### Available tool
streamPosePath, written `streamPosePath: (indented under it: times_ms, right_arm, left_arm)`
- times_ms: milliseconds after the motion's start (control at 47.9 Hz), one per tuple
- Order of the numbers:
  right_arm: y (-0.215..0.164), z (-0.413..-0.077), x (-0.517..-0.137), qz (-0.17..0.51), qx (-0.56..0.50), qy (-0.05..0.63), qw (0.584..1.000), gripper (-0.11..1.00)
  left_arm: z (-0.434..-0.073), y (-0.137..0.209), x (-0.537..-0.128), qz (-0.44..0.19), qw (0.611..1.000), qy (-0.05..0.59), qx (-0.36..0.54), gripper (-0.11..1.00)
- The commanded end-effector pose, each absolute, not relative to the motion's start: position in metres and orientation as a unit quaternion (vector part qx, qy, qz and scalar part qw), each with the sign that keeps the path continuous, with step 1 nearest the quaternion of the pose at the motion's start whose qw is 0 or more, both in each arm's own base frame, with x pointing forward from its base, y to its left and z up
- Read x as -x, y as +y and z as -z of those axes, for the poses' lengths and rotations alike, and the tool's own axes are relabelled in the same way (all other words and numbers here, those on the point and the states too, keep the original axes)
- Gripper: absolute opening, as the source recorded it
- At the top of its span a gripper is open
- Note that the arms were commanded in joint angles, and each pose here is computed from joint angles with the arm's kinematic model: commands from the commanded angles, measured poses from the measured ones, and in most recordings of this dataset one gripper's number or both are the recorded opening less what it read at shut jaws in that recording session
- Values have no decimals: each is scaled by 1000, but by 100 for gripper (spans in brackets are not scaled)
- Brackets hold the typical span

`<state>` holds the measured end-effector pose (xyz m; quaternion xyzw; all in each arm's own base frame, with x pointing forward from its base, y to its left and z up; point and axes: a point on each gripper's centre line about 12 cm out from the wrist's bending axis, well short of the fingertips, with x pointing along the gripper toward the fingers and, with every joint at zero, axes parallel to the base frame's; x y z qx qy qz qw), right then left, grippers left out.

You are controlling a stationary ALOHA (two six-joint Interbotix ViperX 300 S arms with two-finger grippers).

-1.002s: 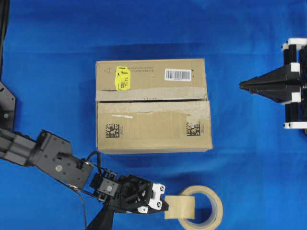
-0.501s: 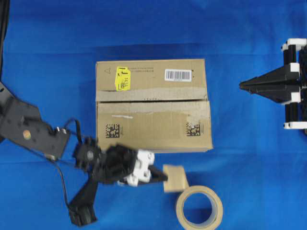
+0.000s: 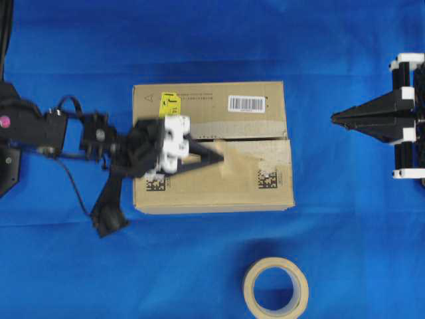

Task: Apply tape along the seams of the closed cardboard box to seal it securely.
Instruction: 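Carry the tape strip up and press it onto the box's center seam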

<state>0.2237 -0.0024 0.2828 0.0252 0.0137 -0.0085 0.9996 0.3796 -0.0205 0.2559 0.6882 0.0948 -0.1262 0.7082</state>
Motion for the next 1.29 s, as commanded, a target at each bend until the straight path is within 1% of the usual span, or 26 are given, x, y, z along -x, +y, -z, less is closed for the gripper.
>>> streamPosePath:
  times_ms: [0, 167, 397, 814, 1273]
  right_arm:
    - [-3, -290, -225, 10, -27, 2, 1000, 2]
    - [-3, -290, -225, 10, -26, 3, 1000, 2]
    - [-4, -289, -225, 13, -25, 4, 1000, 2]
    - [-5, -286, -226, 14, -25, 14, 999, 2]
    - [-5, -280, -230, 14, -25, 27, 999, 2]
  left_arm:
    - [-269, -11, -380, 105, 711, 90, -690, 0]
    - [-269, 3, -381, 93, 711, 103, -689, 0]
    - [-259, 10, -380, 104, 710, 127, -684, 0]
    - [-229, 8, -373, 146, 708, 170, -670, 0]
    - [-207, -1, -360, 214, 690, 224, -654, 0]
